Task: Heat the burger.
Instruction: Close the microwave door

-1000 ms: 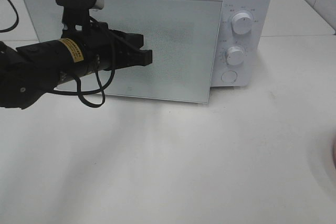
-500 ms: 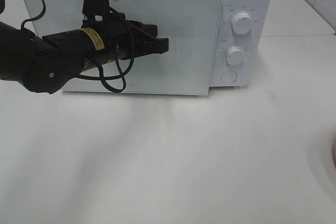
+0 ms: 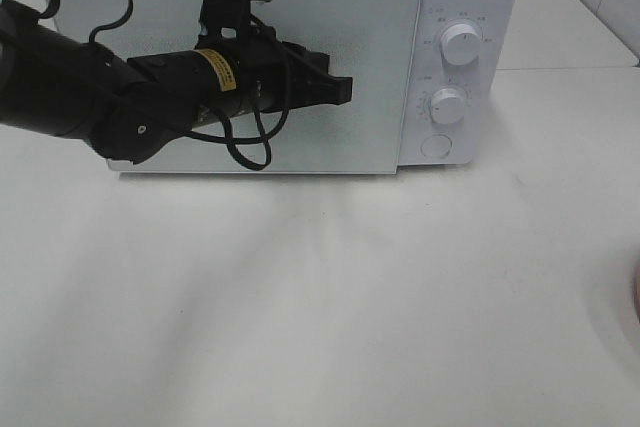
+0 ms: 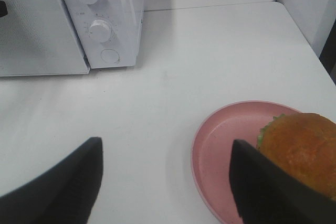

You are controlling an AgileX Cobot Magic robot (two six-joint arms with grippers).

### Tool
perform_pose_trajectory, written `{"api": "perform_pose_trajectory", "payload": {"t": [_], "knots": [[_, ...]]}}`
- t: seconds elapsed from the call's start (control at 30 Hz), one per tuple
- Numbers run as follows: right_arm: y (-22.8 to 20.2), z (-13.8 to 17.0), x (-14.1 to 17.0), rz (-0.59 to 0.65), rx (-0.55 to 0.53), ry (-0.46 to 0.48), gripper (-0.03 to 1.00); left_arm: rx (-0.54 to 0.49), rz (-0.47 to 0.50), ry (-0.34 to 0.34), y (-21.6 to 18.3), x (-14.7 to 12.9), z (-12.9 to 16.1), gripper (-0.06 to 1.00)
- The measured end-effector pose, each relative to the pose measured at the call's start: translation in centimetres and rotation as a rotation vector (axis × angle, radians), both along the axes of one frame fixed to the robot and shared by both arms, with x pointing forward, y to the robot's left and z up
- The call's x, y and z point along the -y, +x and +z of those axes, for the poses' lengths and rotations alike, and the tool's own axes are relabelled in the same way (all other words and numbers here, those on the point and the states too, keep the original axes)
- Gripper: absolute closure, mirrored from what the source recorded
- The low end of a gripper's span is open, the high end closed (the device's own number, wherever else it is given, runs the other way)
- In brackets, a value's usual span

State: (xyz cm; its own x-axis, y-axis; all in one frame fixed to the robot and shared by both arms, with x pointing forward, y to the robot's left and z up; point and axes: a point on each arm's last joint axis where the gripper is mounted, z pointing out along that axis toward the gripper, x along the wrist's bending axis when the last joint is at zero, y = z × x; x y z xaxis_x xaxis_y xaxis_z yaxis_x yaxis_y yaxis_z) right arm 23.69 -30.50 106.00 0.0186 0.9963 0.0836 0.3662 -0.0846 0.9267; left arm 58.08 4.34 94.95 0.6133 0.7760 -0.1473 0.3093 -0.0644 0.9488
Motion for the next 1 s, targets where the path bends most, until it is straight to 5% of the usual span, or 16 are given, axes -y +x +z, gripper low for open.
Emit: {"api": "perform_pose_trajectory", "payload": {"t": [1.0], "knots": [[0.0,0.0,0.0,0.0,0.0,0.0,0.3,-0.062,0.025,-0.023,0.5,0.9,1.5,0.94]]}}
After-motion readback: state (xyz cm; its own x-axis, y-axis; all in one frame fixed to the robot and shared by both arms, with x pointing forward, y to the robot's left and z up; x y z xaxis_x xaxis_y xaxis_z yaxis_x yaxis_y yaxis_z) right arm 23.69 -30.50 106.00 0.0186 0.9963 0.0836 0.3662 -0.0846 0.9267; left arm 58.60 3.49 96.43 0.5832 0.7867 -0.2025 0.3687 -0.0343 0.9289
